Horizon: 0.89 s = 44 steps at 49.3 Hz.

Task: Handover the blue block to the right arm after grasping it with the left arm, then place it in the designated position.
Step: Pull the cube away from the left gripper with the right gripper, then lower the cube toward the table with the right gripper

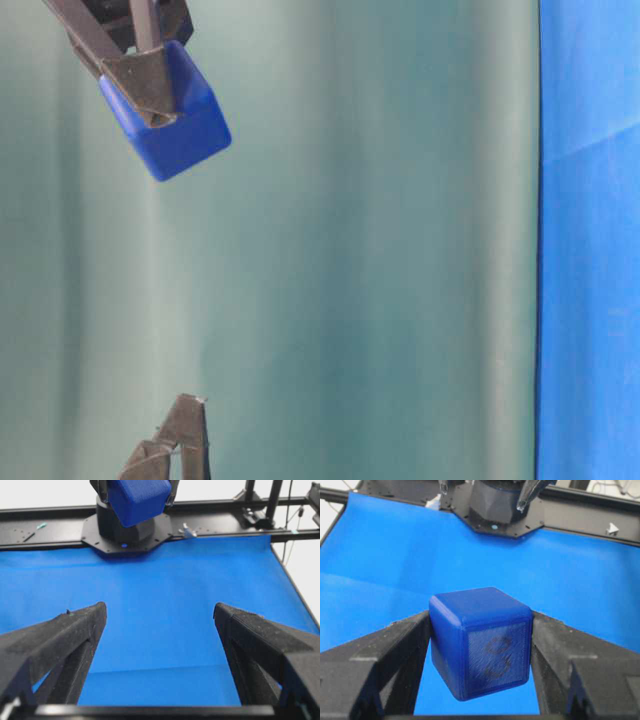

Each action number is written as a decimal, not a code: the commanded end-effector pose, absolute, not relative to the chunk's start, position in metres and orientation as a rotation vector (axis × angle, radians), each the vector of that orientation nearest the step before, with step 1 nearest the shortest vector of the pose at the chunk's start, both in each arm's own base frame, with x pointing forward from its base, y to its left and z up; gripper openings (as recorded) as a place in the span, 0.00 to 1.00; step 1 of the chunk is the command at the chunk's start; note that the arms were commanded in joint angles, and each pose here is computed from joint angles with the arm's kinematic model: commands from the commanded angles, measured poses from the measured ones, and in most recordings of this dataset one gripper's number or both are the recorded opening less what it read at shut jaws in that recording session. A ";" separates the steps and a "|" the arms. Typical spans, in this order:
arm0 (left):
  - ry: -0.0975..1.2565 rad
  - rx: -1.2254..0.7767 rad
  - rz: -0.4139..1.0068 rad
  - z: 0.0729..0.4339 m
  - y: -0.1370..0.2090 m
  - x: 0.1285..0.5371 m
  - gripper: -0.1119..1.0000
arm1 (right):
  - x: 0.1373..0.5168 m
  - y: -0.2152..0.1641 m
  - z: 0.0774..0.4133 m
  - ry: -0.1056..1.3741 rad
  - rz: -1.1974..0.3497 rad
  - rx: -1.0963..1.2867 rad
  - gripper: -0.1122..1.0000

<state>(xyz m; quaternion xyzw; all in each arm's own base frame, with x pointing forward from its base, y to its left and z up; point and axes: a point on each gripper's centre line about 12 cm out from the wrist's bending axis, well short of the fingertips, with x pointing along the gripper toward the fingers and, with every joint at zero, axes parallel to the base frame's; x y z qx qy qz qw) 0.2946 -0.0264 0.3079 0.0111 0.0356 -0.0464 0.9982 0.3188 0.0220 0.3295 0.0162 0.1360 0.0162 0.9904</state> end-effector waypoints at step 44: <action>0.041 0.021 -0.090 0.318 -0.026 0.296 0.91 | 0.364 0.047 0.205 0.418 0.191 0.125 0.57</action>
